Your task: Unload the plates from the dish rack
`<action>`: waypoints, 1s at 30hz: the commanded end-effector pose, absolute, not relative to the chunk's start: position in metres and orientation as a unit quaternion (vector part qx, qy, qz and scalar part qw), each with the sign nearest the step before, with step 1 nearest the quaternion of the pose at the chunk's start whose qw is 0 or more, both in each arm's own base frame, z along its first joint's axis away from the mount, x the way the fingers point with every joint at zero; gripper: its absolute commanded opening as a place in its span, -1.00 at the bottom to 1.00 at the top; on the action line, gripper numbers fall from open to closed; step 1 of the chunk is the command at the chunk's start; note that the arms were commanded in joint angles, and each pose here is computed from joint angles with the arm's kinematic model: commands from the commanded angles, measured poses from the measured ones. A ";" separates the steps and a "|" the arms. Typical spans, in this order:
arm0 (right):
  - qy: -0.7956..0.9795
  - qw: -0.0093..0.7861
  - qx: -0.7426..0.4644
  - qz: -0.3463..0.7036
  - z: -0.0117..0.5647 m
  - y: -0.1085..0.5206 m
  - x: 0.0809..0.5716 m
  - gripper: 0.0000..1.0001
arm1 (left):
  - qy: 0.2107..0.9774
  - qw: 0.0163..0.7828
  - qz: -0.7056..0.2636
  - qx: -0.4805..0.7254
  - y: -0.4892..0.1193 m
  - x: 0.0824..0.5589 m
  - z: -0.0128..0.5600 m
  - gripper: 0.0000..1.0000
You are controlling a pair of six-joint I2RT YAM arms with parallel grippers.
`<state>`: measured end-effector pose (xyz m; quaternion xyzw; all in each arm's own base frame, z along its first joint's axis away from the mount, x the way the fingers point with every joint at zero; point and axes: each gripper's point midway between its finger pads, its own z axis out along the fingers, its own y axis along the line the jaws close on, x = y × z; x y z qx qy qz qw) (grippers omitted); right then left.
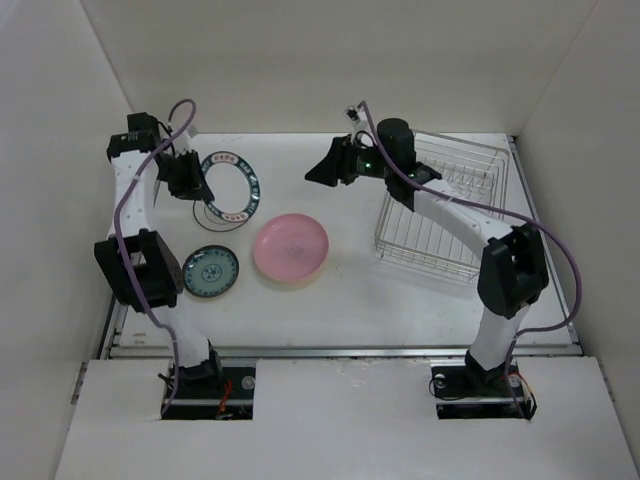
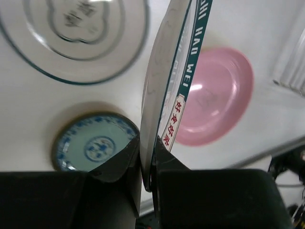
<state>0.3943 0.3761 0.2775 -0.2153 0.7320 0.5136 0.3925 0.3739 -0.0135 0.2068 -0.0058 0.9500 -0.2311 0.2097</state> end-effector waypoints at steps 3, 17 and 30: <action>0.727 0.424 -0.214 0.496 0.306 0.359 0.391 0.23 | 0.956 0.192 -0.203 -0.088 0.036 0.418 0.173 -1.00; 0.733 0.416 -0.224 0.490 0.297 0.353 0.378 0.23 | 0.972 0.078 -0.191 -0.113 0.054 0.426 0.081 -0.66; 0.734 0.417 -0.230 0.485 0.298 0.349 0.374 0.23 | 0.993 0.010 -0.078 -0.094 0.084 0.405 0.064 0.17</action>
